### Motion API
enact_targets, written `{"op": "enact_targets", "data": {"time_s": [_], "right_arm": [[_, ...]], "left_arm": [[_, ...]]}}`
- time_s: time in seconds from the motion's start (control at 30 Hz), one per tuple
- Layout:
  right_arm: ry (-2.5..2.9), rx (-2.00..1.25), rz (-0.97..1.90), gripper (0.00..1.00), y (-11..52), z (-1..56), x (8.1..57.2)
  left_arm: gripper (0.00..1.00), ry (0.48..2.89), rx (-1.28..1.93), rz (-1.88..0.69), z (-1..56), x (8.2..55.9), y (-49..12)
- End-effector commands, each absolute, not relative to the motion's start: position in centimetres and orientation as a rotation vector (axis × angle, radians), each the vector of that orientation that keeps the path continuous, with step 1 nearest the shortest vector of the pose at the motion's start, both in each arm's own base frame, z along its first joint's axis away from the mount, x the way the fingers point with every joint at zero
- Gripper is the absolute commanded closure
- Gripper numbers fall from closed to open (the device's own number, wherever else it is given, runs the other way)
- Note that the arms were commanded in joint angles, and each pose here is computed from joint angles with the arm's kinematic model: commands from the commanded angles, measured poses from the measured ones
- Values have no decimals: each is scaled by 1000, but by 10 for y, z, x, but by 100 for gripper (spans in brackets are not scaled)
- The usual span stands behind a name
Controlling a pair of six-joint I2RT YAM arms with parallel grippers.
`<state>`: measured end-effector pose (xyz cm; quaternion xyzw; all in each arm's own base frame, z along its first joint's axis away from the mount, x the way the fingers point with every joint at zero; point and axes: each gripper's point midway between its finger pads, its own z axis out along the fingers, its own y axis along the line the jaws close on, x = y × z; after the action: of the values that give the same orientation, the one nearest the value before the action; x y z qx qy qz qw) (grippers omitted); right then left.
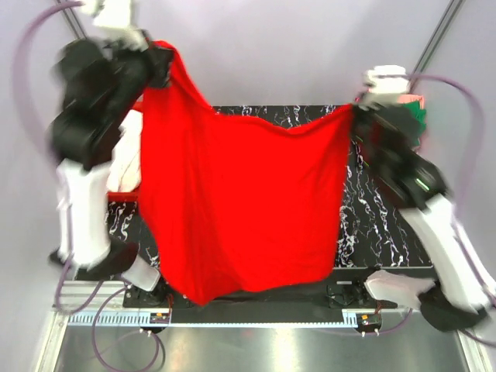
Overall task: Fold and stack the t-shirts
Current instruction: Flatten the tshirt out
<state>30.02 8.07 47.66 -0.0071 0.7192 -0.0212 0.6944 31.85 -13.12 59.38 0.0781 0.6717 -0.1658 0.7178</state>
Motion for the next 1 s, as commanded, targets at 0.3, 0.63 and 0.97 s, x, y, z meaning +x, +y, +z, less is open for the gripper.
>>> {"op": "enact_targets", "data": {"time_s": [0.3, 0.63, 0.97], "right_arm": [[2244, 217, -294, 0, 62, 250, 531], [2257, 181, -30, 0, 109, 252, 458], [2514, 336, 24, 0, 109, 146, 387]], "left_arm": [[1, 2132, -94, -530, 301, 570, -136], [1, 2256, -2, -304, 282, 480, -117], [1, 2385, 51, -407, 182, 441, -174]]}}
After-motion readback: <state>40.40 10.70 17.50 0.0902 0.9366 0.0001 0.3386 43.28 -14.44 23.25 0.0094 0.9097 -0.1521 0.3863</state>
